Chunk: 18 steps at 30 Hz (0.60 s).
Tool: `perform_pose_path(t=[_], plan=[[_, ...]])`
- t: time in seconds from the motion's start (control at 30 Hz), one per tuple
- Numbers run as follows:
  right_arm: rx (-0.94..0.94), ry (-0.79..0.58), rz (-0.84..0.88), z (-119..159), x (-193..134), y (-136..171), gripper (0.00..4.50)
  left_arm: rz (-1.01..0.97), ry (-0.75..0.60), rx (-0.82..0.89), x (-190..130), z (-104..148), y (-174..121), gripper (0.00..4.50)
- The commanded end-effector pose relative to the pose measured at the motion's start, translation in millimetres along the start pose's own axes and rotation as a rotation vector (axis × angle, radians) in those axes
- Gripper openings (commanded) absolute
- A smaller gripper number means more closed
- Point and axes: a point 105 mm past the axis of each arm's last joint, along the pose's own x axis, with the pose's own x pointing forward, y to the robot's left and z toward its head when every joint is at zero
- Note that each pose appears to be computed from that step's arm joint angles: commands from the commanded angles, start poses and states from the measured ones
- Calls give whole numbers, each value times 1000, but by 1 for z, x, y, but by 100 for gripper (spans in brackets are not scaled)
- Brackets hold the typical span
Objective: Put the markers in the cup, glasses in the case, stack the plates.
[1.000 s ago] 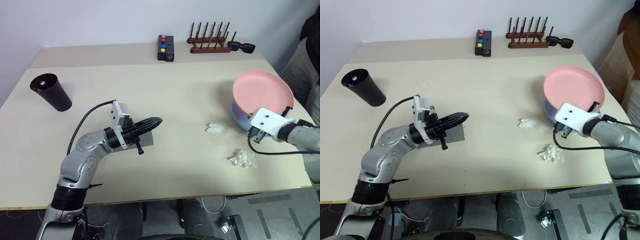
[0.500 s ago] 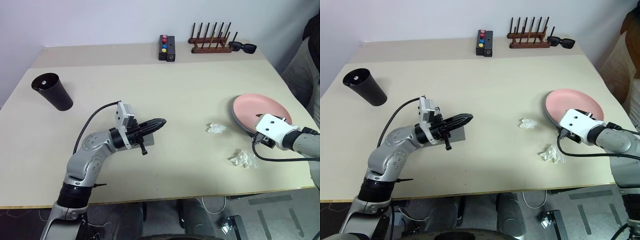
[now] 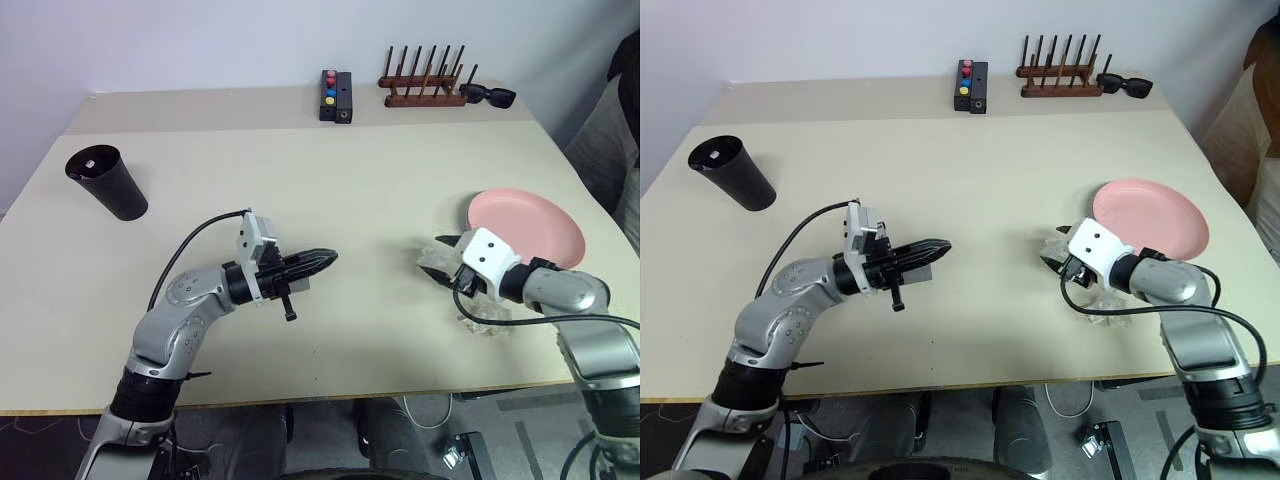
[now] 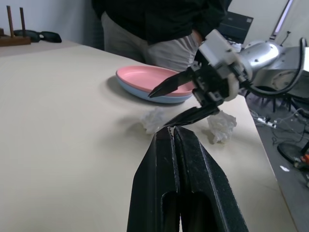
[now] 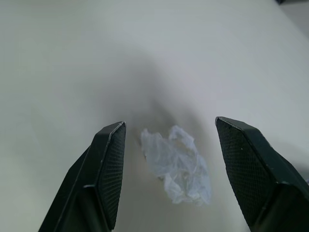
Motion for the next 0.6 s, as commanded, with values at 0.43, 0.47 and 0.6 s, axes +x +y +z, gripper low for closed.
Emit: perform_pose_path(t=[0.43,0.47,0.6], plan=[[-15,-29,-86,4,-2,-19,2,-7,-31,22,1,7,-5,0],[-20,-36,-107,6,-4,-24,2,-7,-31,22,1,7,-5,0],[-58,-13,-385,10,-24,-81,2,-6,-34,27,2,7,-4,0]])
